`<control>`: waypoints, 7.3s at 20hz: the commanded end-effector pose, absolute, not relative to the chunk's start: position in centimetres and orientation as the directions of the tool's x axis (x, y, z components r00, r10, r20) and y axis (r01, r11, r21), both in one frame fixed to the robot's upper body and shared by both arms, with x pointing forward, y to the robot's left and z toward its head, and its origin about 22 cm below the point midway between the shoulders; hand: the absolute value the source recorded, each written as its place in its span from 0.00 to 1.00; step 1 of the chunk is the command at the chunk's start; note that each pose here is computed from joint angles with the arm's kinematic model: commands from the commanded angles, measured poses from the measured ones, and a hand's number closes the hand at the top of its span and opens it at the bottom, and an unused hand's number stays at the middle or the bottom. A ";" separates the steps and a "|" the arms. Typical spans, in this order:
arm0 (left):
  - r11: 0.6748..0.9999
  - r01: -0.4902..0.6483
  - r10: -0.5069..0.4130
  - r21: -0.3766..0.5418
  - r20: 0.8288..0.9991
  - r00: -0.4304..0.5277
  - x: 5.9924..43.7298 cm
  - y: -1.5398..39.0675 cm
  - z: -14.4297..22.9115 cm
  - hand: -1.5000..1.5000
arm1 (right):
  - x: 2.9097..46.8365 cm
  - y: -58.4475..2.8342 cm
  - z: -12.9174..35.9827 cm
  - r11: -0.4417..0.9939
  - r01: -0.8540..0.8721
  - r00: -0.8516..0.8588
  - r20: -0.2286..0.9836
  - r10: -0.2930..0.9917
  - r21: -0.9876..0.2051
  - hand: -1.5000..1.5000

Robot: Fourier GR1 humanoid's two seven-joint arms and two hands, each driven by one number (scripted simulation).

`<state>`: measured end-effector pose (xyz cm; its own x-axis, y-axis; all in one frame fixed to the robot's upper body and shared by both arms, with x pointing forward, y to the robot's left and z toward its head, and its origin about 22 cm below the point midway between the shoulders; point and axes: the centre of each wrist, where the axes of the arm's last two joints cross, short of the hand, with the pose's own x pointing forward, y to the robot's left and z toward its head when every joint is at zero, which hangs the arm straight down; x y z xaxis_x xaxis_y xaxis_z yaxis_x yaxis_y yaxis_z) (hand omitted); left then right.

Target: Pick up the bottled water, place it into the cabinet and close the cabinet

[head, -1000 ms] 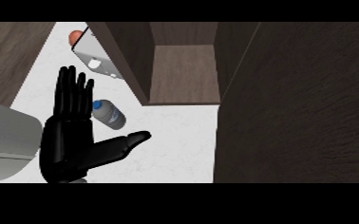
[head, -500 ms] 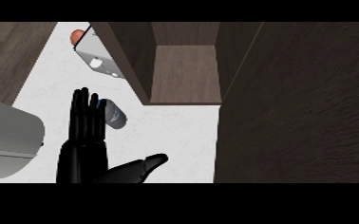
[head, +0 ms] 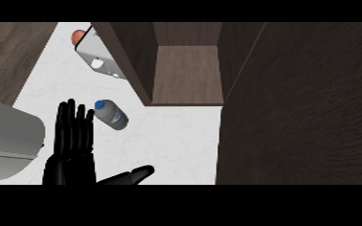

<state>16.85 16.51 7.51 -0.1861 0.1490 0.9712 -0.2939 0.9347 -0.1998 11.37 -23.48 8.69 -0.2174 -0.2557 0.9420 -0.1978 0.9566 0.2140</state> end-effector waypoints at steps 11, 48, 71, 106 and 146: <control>0.905 -0.394 0.095 -0.159 0.980 -0.176 15.7 20.6 2.6 0.00 | 10.9 -24.2 8.3 0.964 -0.189 -0.232 0.945 -0.232 0.190 0.00; 0.875 -0.412 0.273 -0.256 0.962 -0.017 22.7 30.0 -13.3 0.00 | 8.1 -25.1 7.0 0.952 -0.224 -0.226 0.940 -0.257 0.206 0.00; 0.847 -0.294 0.448 -0.443 0.892 -0.055 25.7 26.7 -16.1 0.00 | 10.2 -22.3 6.4 0.940 -0.275 -0.211 0.941 -0.266 0.204 0.00; 0.856 0.035 0.517 -0.516 0.856 -0.016 25.3 30.7 -15.1 1.00 | 10.9 -22.9 4.9 0.949 -0.227 -0.205 0.941 -0.268 0.221 0.00; 0.925 0.164 0.361 -0.343 0.928 -0.094 33.2 11.8 4.9 1.00 | 11.0 -21.7 4.1 0.932 -0.256 -0.189 0.932 -0.309 0.257 0.00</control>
